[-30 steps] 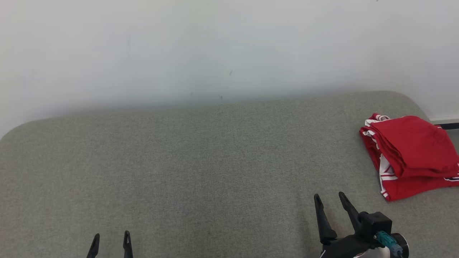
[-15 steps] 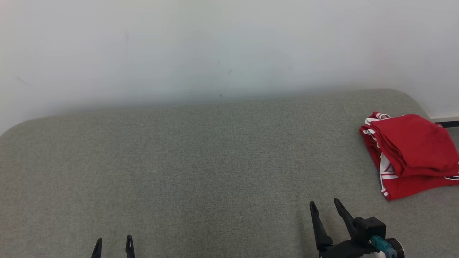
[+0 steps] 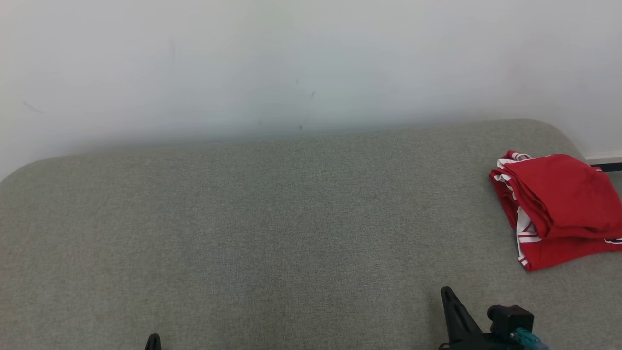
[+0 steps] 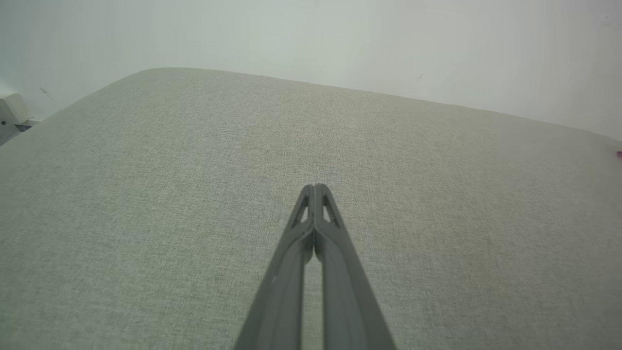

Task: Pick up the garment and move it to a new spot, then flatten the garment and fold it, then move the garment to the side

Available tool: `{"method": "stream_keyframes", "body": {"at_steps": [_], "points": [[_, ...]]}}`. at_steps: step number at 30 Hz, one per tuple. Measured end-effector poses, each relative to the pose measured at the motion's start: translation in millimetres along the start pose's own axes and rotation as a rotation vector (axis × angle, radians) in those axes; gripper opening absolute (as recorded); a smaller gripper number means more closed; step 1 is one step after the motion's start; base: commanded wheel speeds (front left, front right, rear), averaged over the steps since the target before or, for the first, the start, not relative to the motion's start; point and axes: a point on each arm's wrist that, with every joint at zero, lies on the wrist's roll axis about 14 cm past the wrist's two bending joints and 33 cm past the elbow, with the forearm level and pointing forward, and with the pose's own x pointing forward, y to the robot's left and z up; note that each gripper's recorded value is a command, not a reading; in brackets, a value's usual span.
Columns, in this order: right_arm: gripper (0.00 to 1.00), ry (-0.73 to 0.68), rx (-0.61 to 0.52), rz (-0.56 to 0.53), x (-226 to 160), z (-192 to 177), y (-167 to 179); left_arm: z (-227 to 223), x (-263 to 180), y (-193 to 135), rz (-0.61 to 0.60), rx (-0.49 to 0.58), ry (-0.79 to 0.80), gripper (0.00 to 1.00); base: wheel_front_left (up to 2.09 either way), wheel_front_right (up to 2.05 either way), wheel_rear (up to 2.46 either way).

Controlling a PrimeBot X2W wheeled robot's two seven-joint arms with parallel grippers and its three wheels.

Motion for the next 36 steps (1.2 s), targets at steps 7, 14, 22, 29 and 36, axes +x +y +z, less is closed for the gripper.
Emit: {"method": "stream_keyframes", "body": {"at_steps": [7,14,22,29,36], "points": [[0.0,-0.022,0.134,-0.025,2.6,8.7,-3.5,1.3,3.7,3.8,0.023,-0.139,0.011,0.0,0.0,0.0,0.0],[0.0,-0.039,0.257,-0.044,4.4,15.5,-7.1,3.3,7.3,7.1,0.041,-0.266,0.017,0.0,0.0,0.0,0.0],[0.0,-0.054,0.387,-0.057,6.0,21.8,-10.6,7.5,12.7,8.7,0.05,-0.4,0.016,0.0,0.0,0.0,0.0],[0.0,-0.067,0.49,-0.064,7.4,27.2,-13.1,9.9,16.2,9.5,0.053,-0.503,0.018,0.0,0.0,0.0,0.0],[0.0,-0.075,0.59,-0.066,8.6,30.9,-14.8,13.5,20.1,10.0,0.051,-0.607,0.016,0.0,0.0,0.0,0.0]]}}
